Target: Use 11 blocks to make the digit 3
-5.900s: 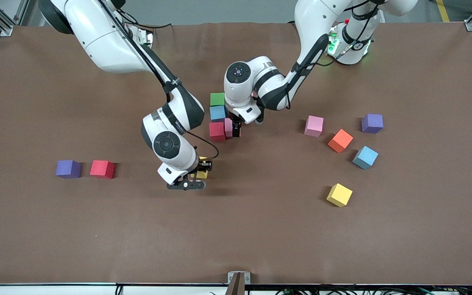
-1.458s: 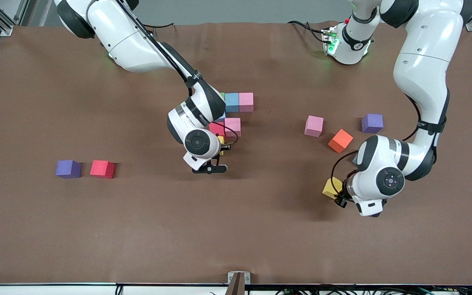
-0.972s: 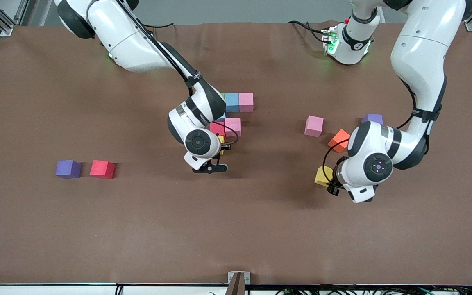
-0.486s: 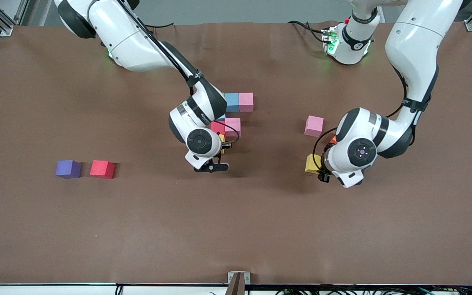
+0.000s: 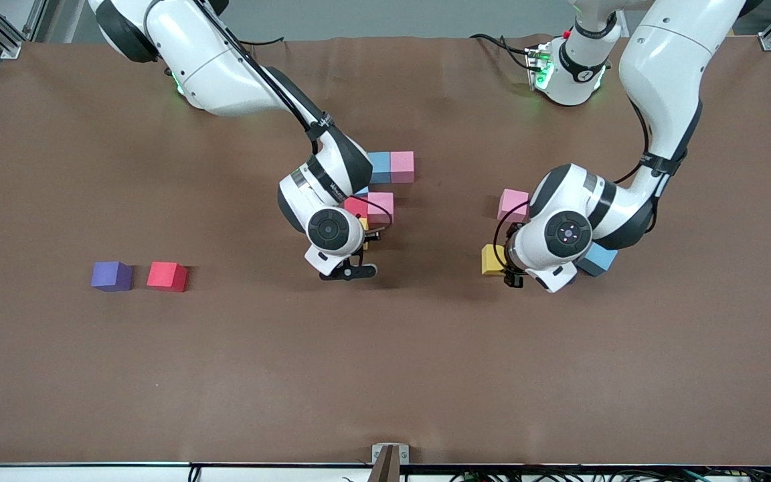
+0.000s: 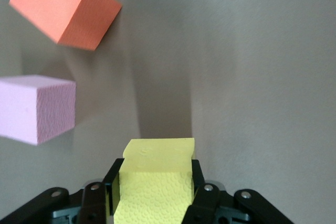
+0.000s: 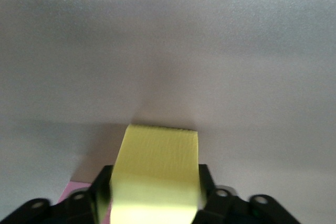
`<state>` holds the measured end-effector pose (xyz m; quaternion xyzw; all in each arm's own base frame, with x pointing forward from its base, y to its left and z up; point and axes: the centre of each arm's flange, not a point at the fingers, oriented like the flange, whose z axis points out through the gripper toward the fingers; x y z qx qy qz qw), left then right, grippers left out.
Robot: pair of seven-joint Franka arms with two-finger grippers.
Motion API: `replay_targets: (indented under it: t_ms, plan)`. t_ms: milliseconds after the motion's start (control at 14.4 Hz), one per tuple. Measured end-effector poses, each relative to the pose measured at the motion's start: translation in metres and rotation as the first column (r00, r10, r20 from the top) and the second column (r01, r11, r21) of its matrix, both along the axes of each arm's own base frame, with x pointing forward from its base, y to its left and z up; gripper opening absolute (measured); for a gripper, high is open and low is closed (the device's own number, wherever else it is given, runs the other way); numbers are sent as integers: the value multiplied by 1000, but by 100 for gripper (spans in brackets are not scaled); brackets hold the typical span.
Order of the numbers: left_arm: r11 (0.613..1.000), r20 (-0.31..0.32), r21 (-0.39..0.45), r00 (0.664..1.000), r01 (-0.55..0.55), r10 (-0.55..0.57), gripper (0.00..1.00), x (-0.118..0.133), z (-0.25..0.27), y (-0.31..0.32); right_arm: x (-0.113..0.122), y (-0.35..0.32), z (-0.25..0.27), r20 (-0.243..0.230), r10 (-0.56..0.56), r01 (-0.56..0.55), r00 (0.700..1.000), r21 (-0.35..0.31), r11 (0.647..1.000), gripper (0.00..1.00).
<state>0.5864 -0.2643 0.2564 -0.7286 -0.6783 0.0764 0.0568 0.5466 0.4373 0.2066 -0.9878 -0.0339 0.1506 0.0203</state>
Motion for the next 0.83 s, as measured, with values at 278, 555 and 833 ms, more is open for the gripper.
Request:
replay_targets:
  t_ms: [278, 555, 833]
  plan:
    - [999, -15, 0, 999, -33, 33, 53, -13, -1, -18, 0, 0, 0, 1, 7, -7, 1000, 3, 1000, 100]
    - [997, -23, 0, 997, -74, 74, 53, -23, 2, -35, 2, -1, 0, 8, 4, -4, 1000, 5, 1000, 100]
    - [996, -19, -27, 996, -82, 82, 53, -43, 0, -63, 24, -12, 17, 48, -29, 28, 998, 24, 999, 100]
